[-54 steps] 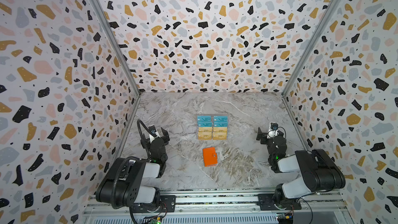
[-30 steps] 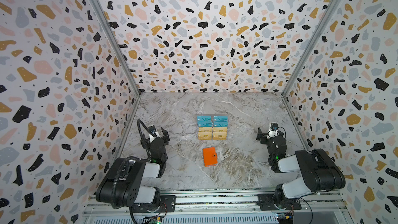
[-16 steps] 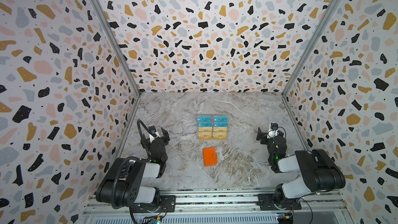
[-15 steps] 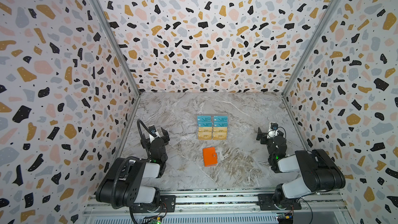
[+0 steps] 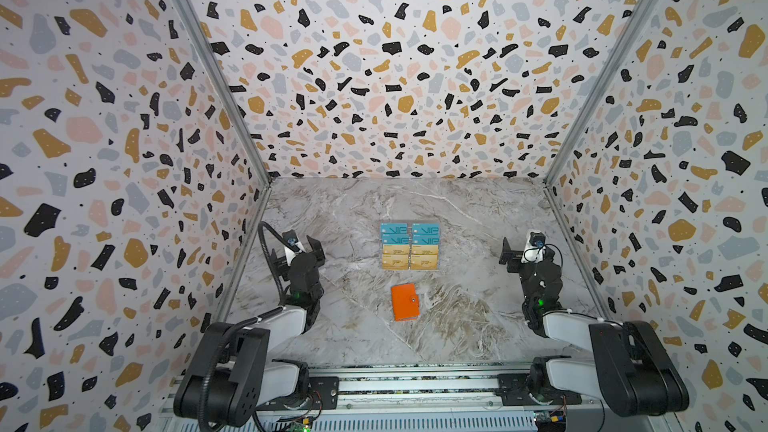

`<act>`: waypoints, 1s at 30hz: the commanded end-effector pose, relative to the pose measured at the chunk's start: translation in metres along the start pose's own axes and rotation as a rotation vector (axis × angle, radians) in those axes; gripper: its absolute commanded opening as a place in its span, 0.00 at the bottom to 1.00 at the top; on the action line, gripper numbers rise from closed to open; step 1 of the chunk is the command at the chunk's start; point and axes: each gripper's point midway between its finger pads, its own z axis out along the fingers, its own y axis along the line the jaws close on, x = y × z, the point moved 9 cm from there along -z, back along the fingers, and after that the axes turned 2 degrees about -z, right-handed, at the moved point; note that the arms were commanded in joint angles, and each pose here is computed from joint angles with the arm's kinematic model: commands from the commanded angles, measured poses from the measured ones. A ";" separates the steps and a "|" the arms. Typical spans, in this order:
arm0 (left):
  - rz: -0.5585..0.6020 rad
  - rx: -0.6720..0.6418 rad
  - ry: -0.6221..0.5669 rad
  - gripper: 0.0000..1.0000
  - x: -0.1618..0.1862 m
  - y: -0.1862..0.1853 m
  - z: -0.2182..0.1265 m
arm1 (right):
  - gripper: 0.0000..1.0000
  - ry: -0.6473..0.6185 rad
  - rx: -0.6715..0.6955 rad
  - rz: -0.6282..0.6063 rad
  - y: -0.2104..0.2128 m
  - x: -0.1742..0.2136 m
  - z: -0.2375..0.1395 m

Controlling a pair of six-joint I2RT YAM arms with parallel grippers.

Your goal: Put the credit cards into the card holder

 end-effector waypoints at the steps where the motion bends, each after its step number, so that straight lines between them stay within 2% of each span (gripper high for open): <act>1: -0.013 -0.081 0.102 1.00 -0.025 -0.001 0.003 | 0.93 0.007 -0.045 0.043 0.004 -0.033 0.003; 3: -0.043 -0.087 0.116 1.00 -0.042 -0.006 -0.003 | 0.91 0.036 -0.093 0.087 0.009 -0.050 0.006; 5: -0.037 -0.036 0.143 0.95 -0.055 -0.022 -0.012 | 0.87 0.072 -0.176 0.135 0.022 -0.063 0.005; 7: -0.017 0.005 0.164 0.90 -0.068 -0.041 -0.028 | 0.84 0.132 -0.258 0.125 0.042 -0.072 0.004; 9: -0.038 0.042 0.195 0.88 -0.077 -0.055 -0.043 | 0.83 0.221 -0.313 0.102 0.064 -0.080 0.002; 12: -0.075 0.143 0.248 0.83 -0.081 -0.074 -0.063 | 0.76 0.318 -0.449 0.105 0.092 -0.089 -0.007; 14: -0.098 0.206 0.283 0.81 -0.074 -0.087 -0.073 | 0.69 0.371 -0.573 0.139 0.111 -0.090 -0.016; 16: -0.092 0.256 0.306 0.78 -0.068 -0.101 -0.080 | 0.66 0.425 -0.661 0.156 0.129 -0.088 -0.024; 21: 0.037 0.372 0.397 0.68 -0.038 -0.127 -0.092 | 0.61 0.605 -0.818 0.121 0.178 -0.068 -0.046; 24: 0.034 0.492 0.548 0.66 -0.019 -0.130 -0.103 | 0.54 0.738 -0.901 0.126 0.203 -0.049 -0.061; 27: -0.029 0.681 0.740 0.63 0.004 -0.136 -0.120 | 0.47 0.837 -0.941 0.141 0.220 -0.030 -0.073; 30: -0.099 0.790 0.872 0.57 0.023 -0.141 -0.130 | 0.43 0.900 -0.960 0.159 0.231 -0.013 -0.078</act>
